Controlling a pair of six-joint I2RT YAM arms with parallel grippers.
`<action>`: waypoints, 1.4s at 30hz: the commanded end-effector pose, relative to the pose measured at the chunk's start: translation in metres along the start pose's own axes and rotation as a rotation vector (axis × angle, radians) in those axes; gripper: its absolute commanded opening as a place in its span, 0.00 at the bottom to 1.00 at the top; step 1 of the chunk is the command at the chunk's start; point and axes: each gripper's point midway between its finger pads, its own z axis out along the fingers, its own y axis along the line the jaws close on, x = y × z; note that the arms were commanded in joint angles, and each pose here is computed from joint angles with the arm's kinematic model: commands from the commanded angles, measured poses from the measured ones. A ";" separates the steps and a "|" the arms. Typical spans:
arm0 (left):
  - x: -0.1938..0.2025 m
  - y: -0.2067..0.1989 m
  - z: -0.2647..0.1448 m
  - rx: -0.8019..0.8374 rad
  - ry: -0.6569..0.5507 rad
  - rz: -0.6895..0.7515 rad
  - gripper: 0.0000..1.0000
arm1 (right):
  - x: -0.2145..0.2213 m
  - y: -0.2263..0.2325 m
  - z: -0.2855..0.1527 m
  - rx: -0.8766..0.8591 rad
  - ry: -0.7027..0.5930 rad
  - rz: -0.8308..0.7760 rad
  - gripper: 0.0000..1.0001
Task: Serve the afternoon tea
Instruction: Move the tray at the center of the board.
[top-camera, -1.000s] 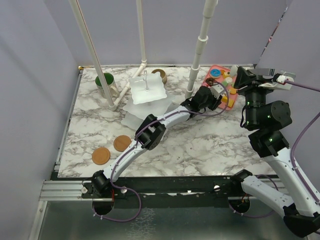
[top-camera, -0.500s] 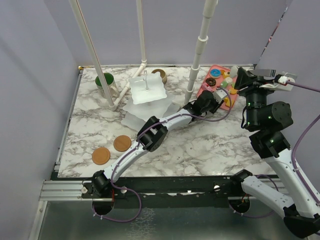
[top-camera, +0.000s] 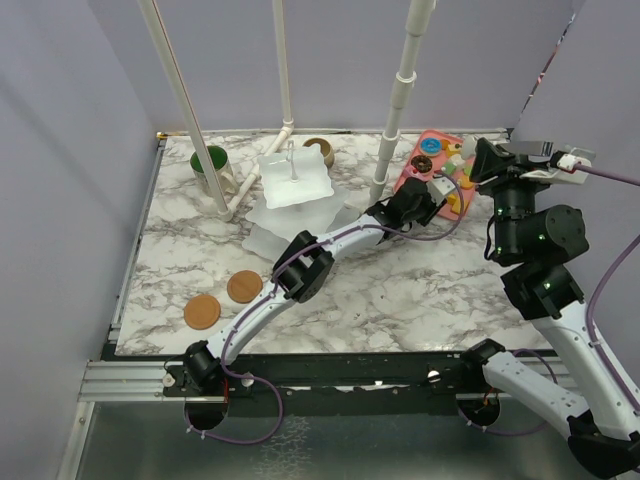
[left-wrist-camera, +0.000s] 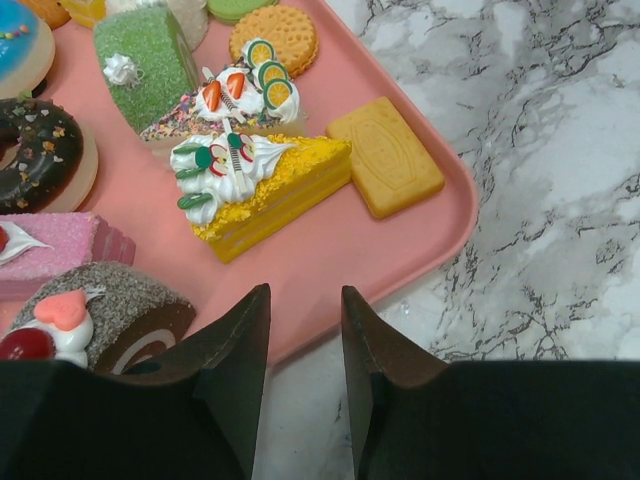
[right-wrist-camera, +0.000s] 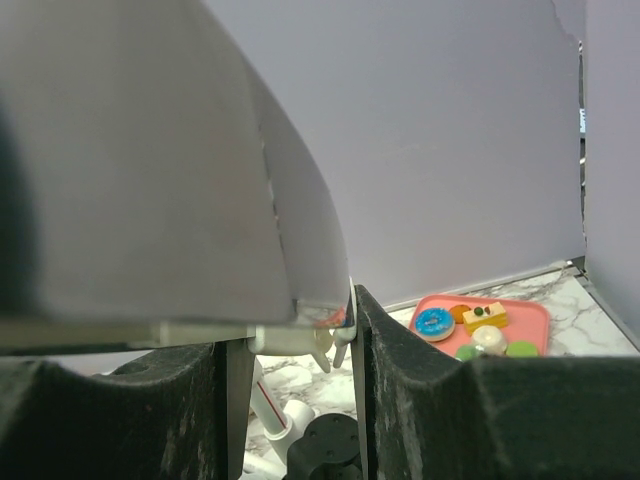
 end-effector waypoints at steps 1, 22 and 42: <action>0.046 -0.016 -0.020 0.049 0.224 -0.008 0.36 | -0.017 -0.003 -0.005 0.003 -0.030 0.014 0.27; 0.051 -0.036 -0.032 0.253 0.266 0.199 0.50 | -0.018 -0.001 -0.007 -0.007 -0.022 0.027 0.27; 0.076 -0.063 -0.063 0.489 0.375 0.086 0.45 | -0.024 -0.008 -0.009 0.021 -0.042 0.014 0.27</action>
